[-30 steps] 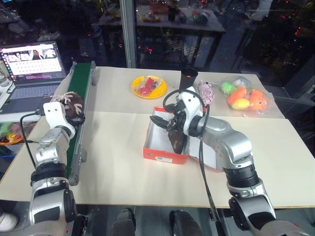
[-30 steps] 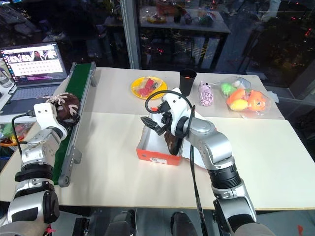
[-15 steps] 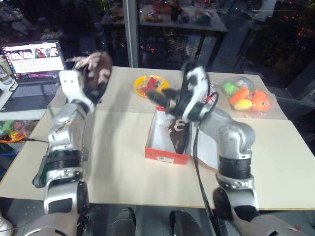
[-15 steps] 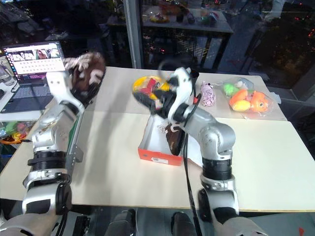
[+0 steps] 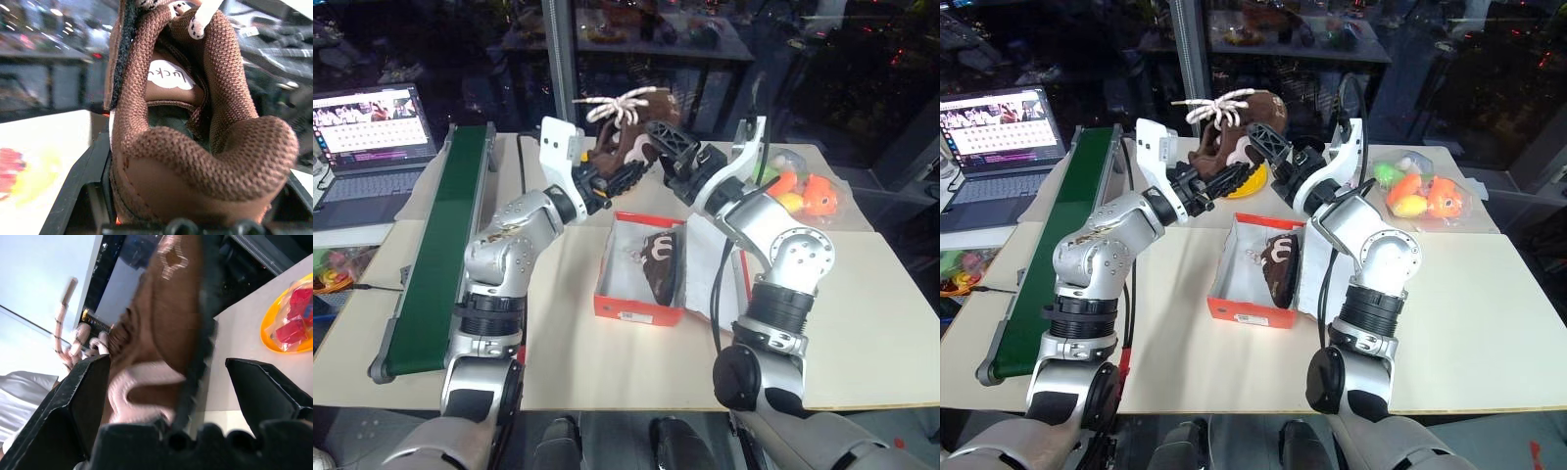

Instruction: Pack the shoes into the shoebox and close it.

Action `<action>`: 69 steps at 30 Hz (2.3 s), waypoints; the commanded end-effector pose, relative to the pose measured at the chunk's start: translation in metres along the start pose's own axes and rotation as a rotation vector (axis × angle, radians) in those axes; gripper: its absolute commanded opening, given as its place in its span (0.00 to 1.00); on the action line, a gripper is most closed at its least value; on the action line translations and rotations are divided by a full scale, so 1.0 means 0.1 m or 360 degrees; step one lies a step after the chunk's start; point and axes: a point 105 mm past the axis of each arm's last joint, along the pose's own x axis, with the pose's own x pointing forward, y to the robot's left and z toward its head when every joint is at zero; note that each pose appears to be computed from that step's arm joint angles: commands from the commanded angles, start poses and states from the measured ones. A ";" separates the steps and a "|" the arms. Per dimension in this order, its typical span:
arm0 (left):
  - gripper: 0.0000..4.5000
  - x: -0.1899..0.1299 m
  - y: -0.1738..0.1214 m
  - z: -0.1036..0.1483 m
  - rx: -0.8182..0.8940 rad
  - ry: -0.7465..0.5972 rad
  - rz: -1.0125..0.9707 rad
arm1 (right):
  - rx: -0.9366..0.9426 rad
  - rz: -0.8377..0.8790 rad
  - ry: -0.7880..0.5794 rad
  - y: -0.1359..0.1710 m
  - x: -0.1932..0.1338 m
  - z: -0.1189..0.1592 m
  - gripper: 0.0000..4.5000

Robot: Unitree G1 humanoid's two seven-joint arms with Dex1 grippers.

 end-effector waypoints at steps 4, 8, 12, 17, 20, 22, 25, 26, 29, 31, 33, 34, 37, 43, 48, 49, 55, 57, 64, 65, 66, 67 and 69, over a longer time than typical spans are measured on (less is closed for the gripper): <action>0.56 0.03 -0.24 0.08 0.0001 -0.0017 -0.0155 | -0.0057 0.0069 -0.0114 0.18 -0.01 0.18 0.84; 0.56 0.04 -0.22 0.08 0.0001 -0.0006 -0.0138 | -0.0063 0.0063 -0.0135 0.21 -0.02 0.19 0.52; 0.77 0.02 -0.19 0.11 -0.0030 -0.0021 -0.0128 | -0.0084 0.0020 -0.0159 0.18 -0.01 0.23 0.22; 1.00 -0.07 -0.09 0.24 -0.0096 -0.0082 -0.0080 | -0.0204 -0.0085 -0.0203 0.08 -0.02 0.36 0.10; 1.00 -0.16 0.05 0.31 -0.0087 -0.0100 0.0013 | -0.0309 -0.0145 -0.0209 0.04 -0.03 0.43 0.09; 1.00 -0.27 0.26 0.36 -0.0039 -0.0094 0.0153 | -0.0433 -0.0233 -0.0123 -0.06 -0.03 0.42 0.09; 1.00 -0.44 0.55 0.36 0.0068 -0.0032 0.0356 | -0.0537 -0.0300 0.0141 -0.23 -0.02 0.18 0.09; 1.00 -0.49 0.62 0.36 0.0096 -0.0012 0.0410 | -0.0557 -0.0315 0.0241 -0.29 -0.03 0.06 0.09; 1.00 -0.57 0.72 0.34 0.0121 0.0010 0.0485 | -0.0582 -0.0336 0.0422 -0.42 -0.06 -0.18 0.09; 1.00 -0.60 0.74 0.32 0.0134 0.0024 0.0518 | -0.0593 -0.0328 0.0512 -0.49 -0.08 -0.31 0.09; 1.00 -0.63 0.73 0.26 0.0118 0.0033 0.0528 | -0.0598 -0.0343 0.0636 -0.63 -0.11 -0.54 0.09; 1.00 -0.63 0.72 0.24 0.0115 0.0038 0.0531 | -0.0613 -0.0347 0.0683 -0.68 -0.13 -0.61 0.09; 1.00 -0.63 0.68 0.20 0.0129 0.0051 0.0533 | -0.0670 -0.0367 0.0762 -0.77 -0.16 -0.72 0.09; 1.00 -0.66 0.67 0.20 0.0127 0.0030 0.0560 | -0.0801 -0.0459 0.0948 -1.01 -0.22 -0.93 0.09; 1.00 -0.67 0.66 0.19 0.0124 0.0020 0.0579 | -0.1029 -0.0570 0.1113 -1.20 -0.28 -0.98 0.09; 1.00 -0.67 0.65 0.19 0.0122 0.0019 0.0581 | -0.1102 -0.0587 0.1161 -1.24 -0.30 -0.99 0.09; 1.00 -0.69 0.64 0.14 0.0107 0.0012 0.0602 | -0.1353 -0.0468 0.1481 -1.35 -0.45 -1.10 0.31; 1.00 -0.69 0.63 0.12 0.0107 0.0015 0.0605 | -0.1373 -0.0431 0.1519 -1.34 -0.46 -1.12 0.45; 1.00 -0.69 0.62 0.11 0.0098 0.0014 0.0612 | -0.1408 -0.0379 0.1491 -1.26 -0.38 -1.09 0.98; 1.00 -0.68 0.62 0.10 0.0097 0.0016 0.0610 | -0.1414 -0.0367 0.1463 -1.22 -0.35 -1.07 0.99; 1.00 -0.68 0.62 0.10 0.0097 0.0020 0.0607 | -0.1410 -0.0331 0.1424 -1.13 -0.31 -1.03 0.99; 1.00 -0.68 0.62 0.10 0.0100 0.0026 0.0603 | -0.1384 -0.0282 0.1388 -1.02 -0.27 -1.00 0.99; 1.00 -0.67 0.62 0.09 0.0106 0.0040 0.0591 | -0.1305 -0.0161 0.1313 -0.74 -0.20 -0.93 0.99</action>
